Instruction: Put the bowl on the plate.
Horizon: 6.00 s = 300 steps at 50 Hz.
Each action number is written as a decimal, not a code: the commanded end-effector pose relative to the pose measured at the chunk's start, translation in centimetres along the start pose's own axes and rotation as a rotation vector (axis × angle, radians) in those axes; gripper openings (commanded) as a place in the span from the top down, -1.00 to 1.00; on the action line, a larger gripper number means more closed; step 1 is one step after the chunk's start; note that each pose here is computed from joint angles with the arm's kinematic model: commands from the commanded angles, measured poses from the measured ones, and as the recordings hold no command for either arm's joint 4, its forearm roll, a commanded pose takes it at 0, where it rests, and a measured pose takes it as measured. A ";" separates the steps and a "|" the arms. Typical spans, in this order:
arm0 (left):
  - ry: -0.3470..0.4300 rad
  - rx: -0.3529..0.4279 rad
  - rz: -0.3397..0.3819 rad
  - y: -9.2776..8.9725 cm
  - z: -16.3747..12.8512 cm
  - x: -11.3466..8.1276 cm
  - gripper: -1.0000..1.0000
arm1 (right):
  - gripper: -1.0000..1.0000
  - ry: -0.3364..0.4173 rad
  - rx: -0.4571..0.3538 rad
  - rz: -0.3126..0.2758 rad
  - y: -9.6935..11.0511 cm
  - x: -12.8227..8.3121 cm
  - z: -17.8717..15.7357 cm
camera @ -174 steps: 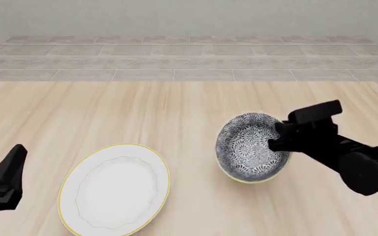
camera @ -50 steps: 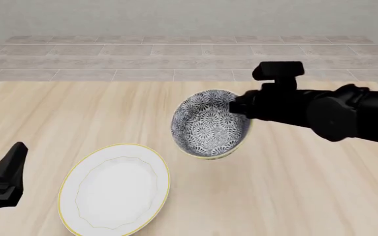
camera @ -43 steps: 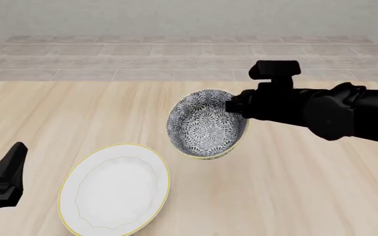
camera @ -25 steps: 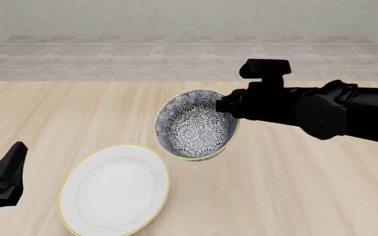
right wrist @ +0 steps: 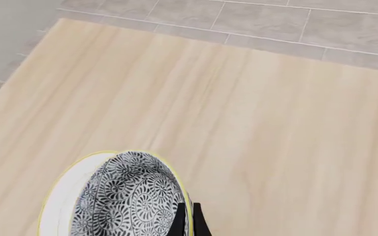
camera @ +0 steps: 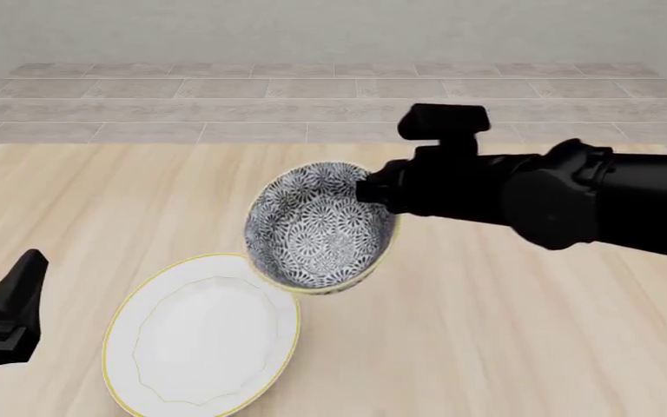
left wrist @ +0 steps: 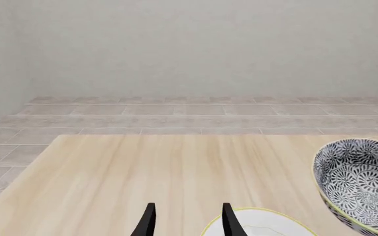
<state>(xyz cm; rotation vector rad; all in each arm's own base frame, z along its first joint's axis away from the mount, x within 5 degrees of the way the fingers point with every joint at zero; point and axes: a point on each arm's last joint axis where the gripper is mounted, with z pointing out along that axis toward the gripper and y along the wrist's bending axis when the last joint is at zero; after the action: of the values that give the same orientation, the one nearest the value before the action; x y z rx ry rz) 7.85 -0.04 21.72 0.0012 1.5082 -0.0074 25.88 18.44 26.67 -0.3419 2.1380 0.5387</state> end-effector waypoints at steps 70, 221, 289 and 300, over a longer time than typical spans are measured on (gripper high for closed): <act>-0.021 0.004 -0.001 0.0 -0.9 -0.3 -1.00 | 1.00 0.115 -0.196 0.018 9.1 2.3 2.9; -0.021 0.018 0.005 -0.1 -0.6 -0.4 -1.00 | 1.00 0.243 -0.149 0.113 9.2 9.3 11.4; -0.020 0.023 0.008 -0.2 -0.6 -0.4 -1.00 | -1.00 0.143 -0.222 0.055 10.0 5.8 6.0; -0.020 0.027 0.008 -0.2 -0.6 -0.4 -1.00 | -1.00 0.128 -0.229 0.056 9.9 5.5 5.2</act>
<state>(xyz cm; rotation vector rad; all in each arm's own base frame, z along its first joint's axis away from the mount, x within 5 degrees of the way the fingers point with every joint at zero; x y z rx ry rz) 7.27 -0.21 22.12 0.0258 1.4880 -0.0189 22.50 29.86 21.15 -0.4539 2.2366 0.8078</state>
